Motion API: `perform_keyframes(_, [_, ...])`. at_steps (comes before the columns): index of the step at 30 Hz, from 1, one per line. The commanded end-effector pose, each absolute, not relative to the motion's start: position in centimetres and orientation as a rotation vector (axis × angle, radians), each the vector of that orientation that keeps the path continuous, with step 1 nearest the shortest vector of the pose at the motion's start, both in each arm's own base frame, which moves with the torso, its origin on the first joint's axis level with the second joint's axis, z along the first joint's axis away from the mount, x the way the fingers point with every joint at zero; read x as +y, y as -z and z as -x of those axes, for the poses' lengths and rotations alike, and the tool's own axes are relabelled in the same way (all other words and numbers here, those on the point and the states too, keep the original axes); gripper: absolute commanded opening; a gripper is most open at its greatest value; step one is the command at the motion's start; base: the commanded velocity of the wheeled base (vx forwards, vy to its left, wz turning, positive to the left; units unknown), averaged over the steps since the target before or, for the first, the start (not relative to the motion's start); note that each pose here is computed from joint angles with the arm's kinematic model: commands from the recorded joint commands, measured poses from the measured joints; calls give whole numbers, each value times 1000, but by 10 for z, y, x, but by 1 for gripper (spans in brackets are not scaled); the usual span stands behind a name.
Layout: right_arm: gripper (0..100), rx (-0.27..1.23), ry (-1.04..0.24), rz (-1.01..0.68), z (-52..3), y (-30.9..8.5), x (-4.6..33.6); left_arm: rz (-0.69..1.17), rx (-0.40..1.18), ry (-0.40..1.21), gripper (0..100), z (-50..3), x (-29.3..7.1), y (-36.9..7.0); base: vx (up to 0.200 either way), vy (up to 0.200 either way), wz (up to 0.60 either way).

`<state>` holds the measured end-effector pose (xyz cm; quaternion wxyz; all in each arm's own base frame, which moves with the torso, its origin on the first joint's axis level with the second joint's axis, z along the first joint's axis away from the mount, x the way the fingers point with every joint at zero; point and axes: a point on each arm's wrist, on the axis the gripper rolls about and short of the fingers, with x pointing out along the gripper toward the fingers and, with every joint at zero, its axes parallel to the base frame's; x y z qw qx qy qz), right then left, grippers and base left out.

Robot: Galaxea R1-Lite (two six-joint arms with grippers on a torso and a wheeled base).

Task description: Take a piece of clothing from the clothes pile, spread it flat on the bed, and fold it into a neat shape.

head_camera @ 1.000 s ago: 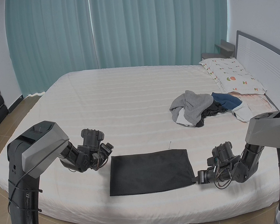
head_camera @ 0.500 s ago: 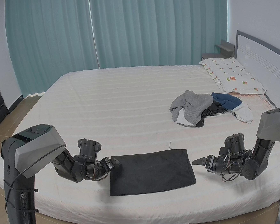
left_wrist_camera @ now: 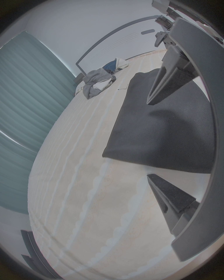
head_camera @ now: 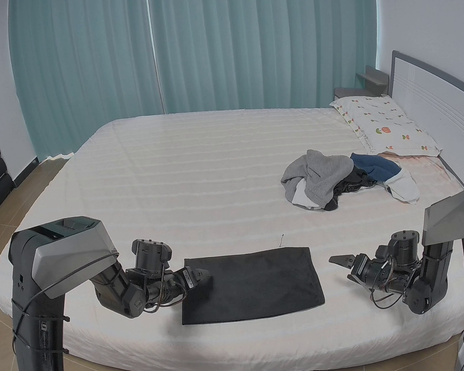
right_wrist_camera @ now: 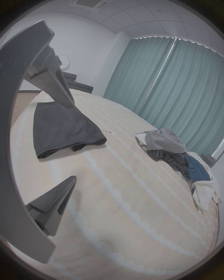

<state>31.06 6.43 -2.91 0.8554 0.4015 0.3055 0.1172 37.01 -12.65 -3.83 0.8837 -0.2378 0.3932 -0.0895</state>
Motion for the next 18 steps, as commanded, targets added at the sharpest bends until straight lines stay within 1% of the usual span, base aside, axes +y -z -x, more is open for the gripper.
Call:
perform_keyframes(1, [100, 689, -224, -848, -302, 45, 63, 482, 831, 211, 100, -367, -132, 45, 0, 0, 0])
perform_keyframes(7, [100, 673, -232, -848, -299, 49, 62, 438, 834, 226, 100, -366, -136, 50, 0, 0, 0])
perform_keyframes(18, [100, 673, -232, -848, -299, 49, 62, 444, 833, 222, 100, -367, -137, 51, 0, 0, 0])
